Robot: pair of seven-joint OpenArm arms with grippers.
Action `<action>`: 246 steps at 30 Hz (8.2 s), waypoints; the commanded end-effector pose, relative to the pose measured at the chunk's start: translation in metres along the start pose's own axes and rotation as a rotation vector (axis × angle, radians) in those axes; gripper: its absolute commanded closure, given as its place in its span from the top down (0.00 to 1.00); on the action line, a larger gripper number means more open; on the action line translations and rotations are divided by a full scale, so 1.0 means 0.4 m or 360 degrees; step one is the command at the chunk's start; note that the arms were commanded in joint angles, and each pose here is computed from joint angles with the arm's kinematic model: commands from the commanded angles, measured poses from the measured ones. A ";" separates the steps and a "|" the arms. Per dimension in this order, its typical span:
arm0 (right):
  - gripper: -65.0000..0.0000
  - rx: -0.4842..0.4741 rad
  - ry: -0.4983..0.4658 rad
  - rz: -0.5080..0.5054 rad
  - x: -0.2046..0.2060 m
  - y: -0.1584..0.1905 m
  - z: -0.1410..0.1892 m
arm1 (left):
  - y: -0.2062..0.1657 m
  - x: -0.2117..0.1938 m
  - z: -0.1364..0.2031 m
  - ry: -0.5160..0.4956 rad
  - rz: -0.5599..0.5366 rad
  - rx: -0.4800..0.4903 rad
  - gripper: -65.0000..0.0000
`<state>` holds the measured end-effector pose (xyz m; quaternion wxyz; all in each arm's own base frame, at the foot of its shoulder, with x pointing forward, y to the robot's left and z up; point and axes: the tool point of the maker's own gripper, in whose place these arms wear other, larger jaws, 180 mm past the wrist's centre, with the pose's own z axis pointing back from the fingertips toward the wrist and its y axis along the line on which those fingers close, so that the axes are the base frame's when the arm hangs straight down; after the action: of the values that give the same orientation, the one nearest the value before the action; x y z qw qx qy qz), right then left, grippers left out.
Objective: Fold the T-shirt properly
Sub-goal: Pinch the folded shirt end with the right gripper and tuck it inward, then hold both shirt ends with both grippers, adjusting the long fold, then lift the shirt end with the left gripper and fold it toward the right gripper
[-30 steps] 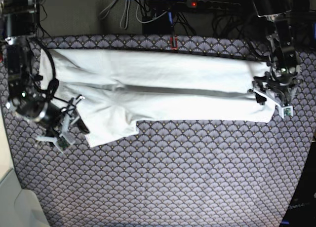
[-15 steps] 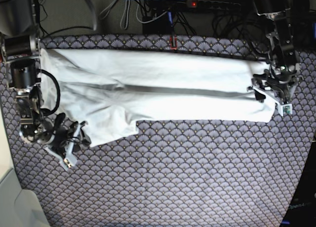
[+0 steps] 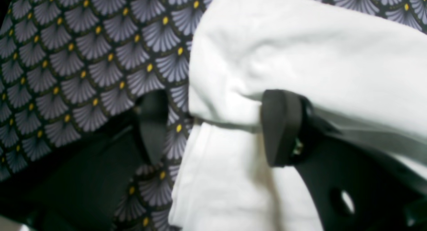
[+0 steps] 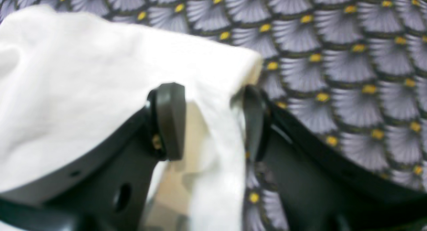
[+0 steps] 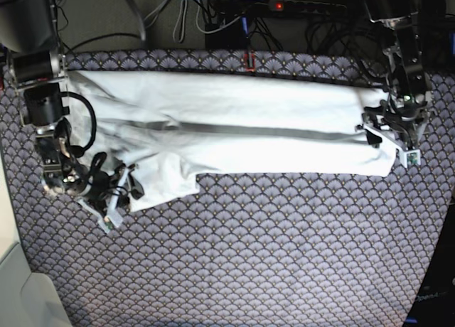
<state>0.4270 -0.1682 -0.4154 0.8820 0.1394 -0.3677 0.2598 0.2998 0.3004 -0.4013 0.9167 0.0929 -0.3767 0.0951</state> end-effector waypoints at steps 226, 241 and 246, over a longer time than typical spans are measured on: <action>0.48 -0.0219 0.0148 0.0013 -0.258 0.123 0.307 | -0.618 0.066 0.297 -0.0014 -0.0268 -0.0982 0.00; 0.48 -0.0194 0.0131 0.0013 -0.254 0.138 0.297 | -0.704 0.061 0.299 0.0007 -0.0326 -0.0970 0.01; 0.48 -0.0137 0.0069 0.0038 -0.242 0.168 0.282 | -0.711 0.062 0.285 0.0024 -0.0335 -0.0970 0.01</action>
<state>0.2612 -0.1932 -0.4119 0.8975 0.0940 -0.3485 0.2534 0.2993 0.0076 -0.3484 0.9222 -0.1371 -0.3420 -0.1174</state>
